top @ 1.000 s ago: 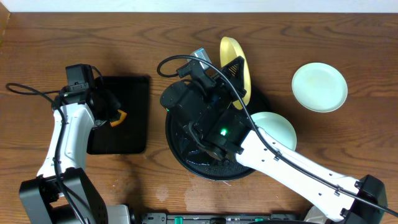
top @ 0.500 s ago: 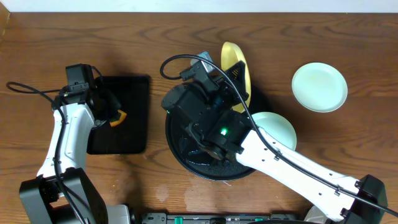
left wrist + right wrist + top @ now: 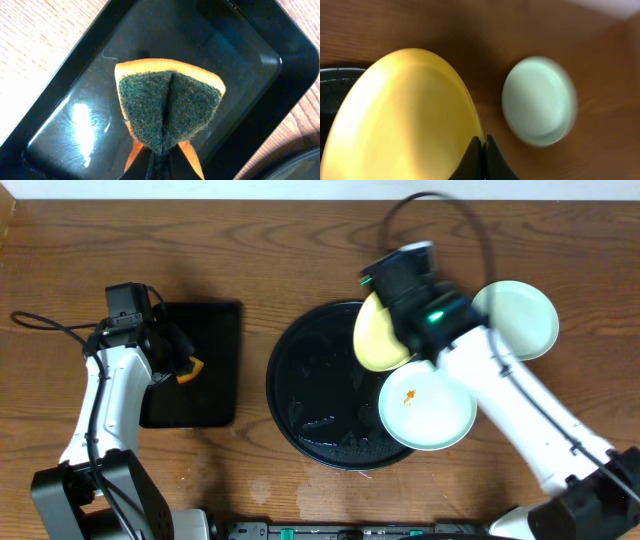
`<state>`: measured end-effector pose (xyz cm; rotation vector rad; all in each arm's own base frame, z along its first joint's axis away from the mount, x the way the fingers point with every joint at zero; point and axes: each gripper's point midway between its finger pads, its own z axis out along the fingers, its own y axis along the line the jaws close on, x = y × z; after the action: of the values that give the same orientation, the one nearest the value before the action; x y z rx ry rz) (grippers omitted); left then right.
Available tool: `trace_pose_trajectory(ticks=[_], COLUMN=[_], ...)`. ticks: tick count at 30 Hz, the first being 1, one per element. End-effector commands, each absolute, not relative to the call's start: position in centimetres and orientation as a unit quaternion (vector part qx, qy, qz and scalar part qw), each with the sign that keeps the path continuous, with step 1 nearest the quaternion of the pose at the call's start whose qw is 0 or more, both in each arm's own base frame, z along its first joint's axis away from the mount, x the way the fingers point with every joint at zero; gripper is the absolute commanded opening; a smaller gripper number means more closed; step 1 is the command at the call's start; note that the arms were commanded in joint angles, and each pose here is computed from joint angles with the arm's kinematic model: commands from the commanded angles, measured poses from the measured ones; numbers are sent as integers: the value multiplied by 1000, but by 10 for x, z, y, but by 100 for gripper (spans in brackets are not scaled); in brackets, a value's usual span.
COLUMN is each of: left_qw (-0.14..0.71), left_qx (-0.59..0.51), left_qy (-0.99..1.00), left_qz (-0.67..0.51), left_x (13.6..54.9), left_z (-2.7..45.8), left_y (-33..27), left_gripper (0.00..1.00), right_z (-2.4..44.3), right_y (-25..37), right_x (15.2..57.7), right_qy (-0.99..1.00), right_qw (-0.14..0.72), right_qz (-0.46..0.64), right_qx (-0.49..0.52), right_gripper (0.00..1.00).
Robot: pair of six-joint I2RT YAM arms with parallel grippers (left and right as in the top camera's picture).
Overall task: Clean dirty plates on tray and stack at the side
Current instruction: 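Lift the yellow plate with the right gripper and carry it right, then lower the yellow plate onto the green plate and release it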
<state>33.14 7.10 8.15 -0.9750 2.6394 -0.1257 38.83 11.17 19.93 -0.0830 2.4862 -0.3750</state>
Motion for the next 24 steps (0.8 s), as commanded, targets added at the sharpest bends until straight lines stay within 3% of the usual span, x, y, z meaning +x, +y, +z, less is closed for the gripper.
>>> trace_pose_trajectory(ticks=[1,7,12,18,24], left_qw=[160,160,160,160,160], left_qx=[-336,-336,-336,-336,-336], left_qy=[927,927,927,927,927], left_qz=[-45,-45,-45,-45,-45], left_x=[329,329,329,329,330], left_z=[80,80,80,80,80], left_y=[71,71,71,71,71], left_gripper=[8,8,8,8,8], right_z=[189,183,167,146,138], right_y=[99,13,-73,-123,-122], right_x=[390,397,384,371,371], right_qy=[968,962,946,929,928], right_qw=[250,218,212,217,217], right_qz=[13,113,83,69,71], right_qx=[29,122,229,292,294], right_gripper=[1,1,1,1,19])
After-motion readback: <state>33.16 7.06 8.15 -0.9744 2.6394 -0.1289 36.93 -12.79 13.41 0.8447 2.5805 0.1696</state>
